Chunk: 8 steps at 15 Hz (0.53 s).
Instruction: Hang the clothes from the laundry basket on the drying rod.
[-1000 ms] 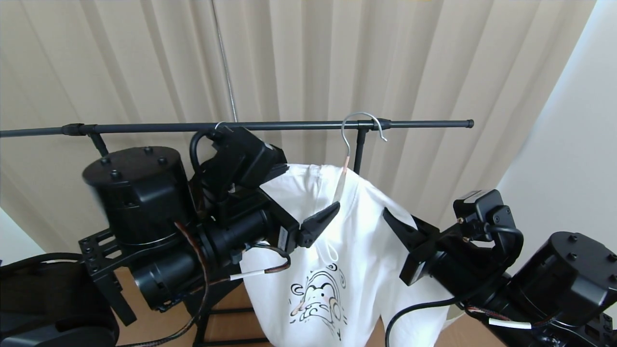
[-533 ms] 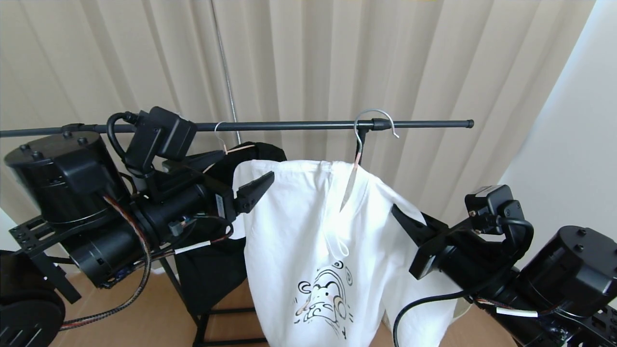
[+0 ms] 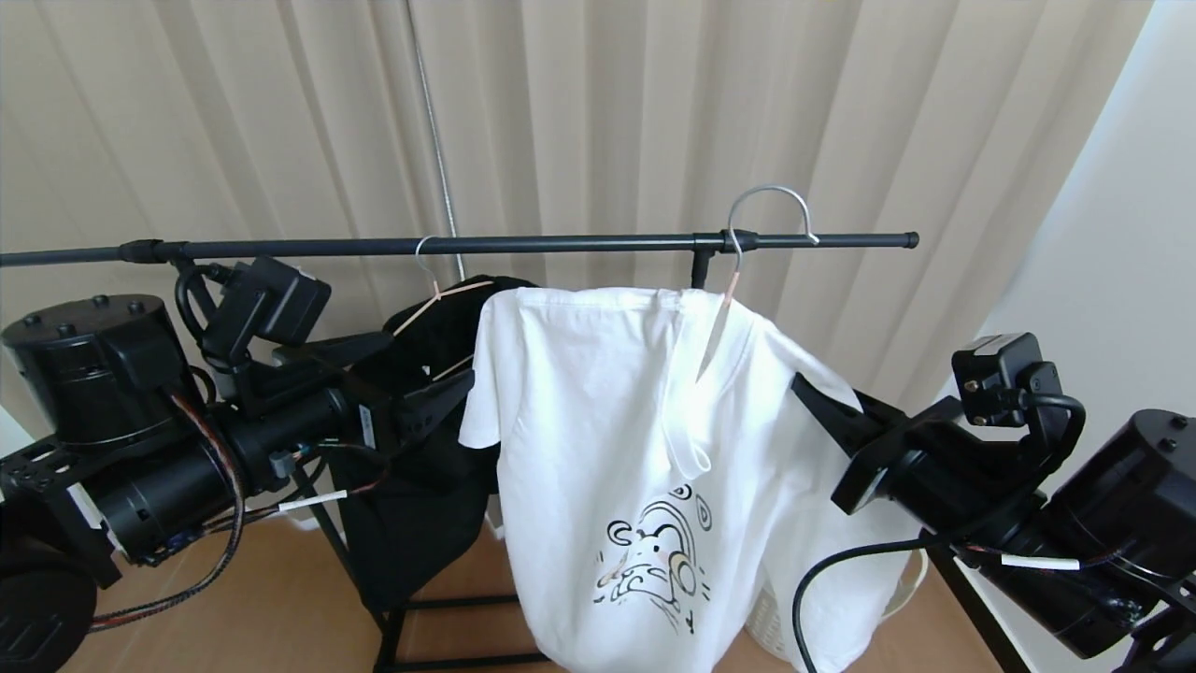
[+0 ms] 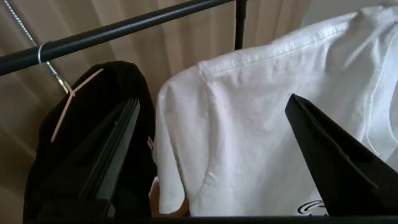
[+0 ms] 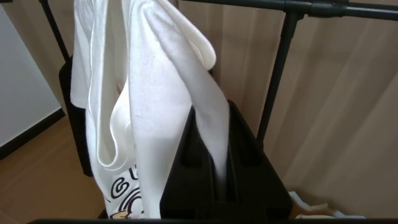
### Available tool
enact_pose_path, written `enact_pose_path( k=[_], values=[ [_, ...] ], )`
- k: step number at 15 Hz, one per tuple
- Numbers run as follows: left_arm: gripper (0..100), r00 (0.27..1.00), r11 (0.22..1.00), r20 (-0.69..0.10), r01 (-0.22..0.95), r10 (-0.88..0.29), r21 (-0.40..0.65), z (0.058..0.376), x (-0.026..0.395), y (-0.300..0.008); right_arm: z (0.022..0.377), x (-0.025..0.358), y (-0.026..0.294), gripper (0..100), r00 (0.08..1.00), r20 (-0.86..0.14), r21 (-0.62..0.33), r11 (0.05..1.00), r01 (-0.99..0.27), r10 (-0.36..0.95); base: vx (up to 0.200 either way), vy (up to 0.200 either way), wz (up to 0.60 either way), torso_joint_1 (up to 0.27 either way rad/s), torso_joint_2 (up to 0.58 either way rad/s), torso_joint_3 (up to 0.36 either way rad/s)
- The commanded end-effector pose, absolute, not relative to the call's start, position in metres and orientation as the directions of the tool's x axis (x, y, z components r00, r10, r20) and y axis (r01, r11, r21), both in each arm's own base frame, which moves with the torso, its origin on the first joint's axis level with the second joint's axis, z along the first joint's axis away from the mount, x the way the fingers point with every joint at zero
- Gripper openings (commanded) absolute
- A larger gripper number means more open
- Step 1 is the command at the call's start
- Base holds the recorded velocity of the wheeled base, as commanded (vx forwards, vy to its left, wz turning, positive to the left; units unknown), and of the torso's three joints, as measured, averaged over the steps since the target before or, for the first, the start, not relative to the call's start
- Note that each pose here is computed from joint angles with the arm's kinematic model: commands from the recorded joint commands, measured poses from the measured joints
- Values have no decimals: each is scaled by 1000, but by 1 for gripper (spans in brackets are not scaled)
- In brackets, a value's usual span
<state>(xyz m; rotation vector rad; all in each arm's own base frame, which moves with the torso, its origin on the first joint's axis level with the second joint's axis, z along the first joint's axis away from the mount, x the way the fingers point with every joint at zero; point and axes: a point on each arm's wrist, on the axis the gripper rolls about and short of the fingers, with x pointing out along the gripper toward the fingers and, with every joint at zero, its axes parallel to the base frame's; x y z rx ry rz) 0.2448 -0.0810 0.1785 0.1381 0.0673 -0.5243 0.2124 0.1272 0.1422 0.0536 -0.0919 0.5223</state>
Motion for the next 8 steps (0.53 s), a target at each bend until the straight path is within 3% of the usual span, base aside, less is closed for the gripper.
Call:
enact_pose_path(
  k=[1, 4, 8],
  values=[
    [100, 864, 861, -145, 499, -483, 102, 166, 252, -80, 149, 207, 122, 0, 857, 125, 27, 862, -506, 500, 0, 0, 0, 0, 0, 0],
    [100, 861, 865, -196, 493, -470, 91, 151, 264, -81, 154, 204, 120, 0, 854, 142, 25, 860, -509, 501, 0, 0, 0, 0, 0, 0],
    [100, 865, 872, -210, 481, -456, 87, 144, 284, -83, 158, 200, 118, 0, 851, 159, 25, 859, -511, 501, 0, 0, 0, 0, 0, 0]
  ],
)
